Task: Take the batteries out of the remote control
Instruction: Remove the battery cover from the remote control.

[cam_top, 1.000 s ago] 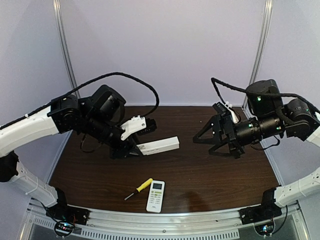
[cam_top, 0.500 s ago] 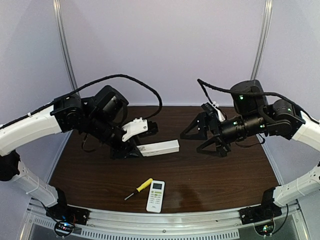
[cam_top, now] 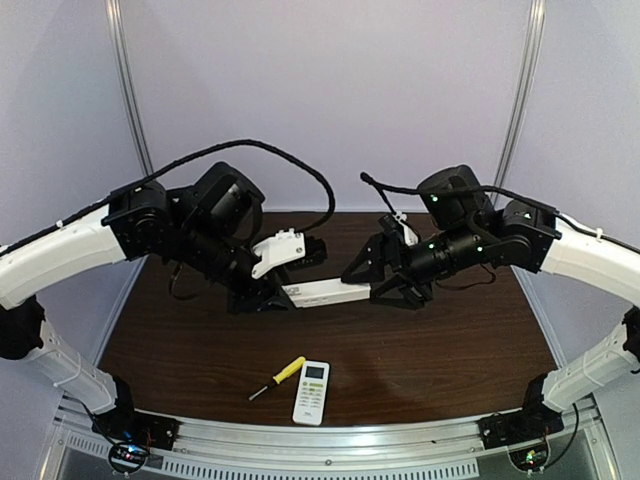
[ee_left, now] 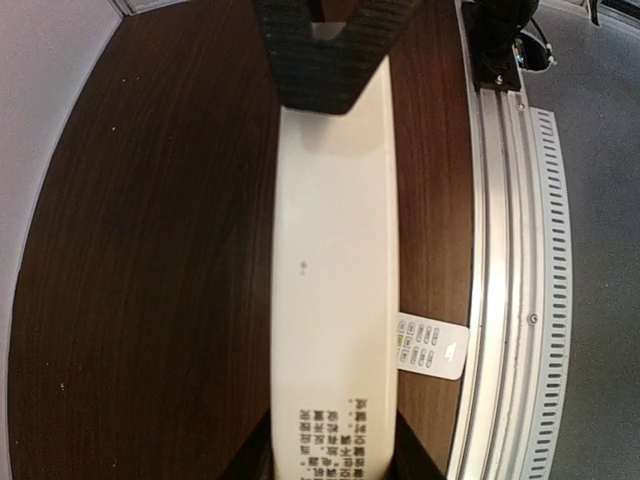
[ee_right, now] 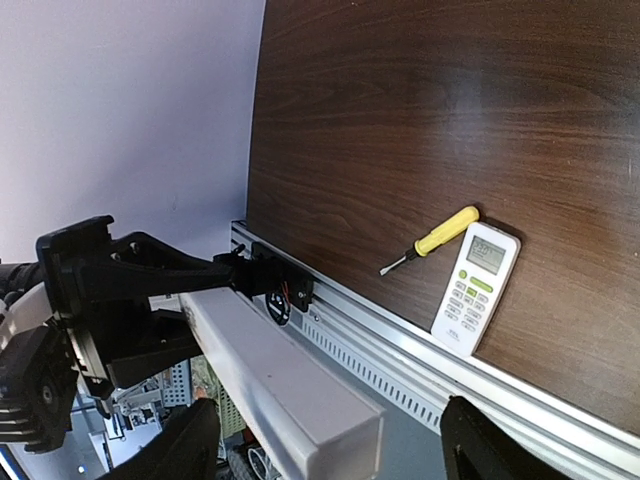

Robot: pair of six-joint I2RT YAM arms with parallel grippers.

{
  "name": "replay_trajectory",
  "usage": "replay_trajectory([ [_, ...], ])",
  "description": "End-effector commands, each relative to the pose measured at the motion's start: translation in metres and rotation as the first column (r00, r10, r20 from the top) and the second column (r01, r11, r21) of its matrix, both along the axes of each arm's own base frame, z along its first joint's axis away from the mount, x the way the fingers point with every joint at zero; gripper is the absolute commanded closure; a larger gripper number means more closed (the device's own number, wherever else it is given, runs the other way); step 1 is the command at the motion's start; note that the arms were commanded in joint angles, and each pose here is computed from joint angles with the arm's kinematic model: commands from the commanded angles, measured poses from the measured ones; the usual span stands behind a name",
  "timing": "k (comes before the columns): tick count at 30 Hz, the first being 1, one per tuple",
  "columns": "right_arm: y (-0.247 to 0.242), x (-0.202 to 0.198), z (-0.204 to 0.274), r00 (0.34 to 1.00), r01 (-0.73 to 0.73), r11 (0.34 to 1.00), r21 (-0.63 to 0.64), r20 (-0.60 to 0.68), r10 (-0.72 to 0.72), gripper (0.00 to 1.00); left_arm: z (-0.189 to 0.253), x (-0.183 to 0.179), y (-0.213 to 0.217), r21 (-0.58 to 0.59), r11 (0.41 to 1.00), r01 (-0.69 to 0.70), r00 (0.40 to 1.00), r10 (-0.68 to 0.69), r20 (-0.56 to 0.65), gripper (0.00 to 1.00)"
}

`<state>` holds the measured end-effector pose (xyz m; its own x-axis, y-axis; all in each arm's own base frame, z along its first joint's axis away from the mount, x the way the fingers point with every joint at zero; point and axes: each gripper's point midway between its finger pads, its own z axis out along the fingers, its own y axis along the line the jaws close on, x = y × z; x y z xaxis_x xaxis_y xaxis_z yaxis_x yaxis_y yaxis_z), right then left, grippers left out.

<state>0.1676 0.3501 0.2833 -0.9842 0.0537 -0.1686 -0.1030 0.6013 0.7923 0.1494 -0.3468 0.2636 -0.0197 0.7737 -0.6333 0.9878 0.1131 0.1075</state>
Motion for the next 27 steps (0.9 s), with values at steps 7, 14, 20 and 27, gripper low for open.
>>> replay_trajectory([
  [7,0.01,0.001,-0.009,0.998,-0.055,0.998,0.025,-0.028,0.056,0.38,0.009,0.004,-0.014,-0.028,1.0,0.014,0.999,-0.013,0.04,1.0],
  [14,0.01,-0.005,-0.011,0.994,-0.098,0.994,0.038,-0.037,0.1,0.38,0.009,0.006,-0.017,-0.031,0.999,0.023,0.999,-0.021,0.049,1.0],
  [20,0.006,-0.001,-0.014,0.996,-0.088,0.995,0.04,-0.031,0.089,0.59,0.007,0.007,-0.02,-0.028,0.999,0.028,0.998,-0.027,0.053,1.0],
  [27,-0.003,0.001,-0.015,0.996,-0.079,0.996,0.04,-0.035,0.081,0.68,0.01,0.008,-0.022,-0.038,0.999,0.029,0.998,-0.026,0.064,1.0],
])
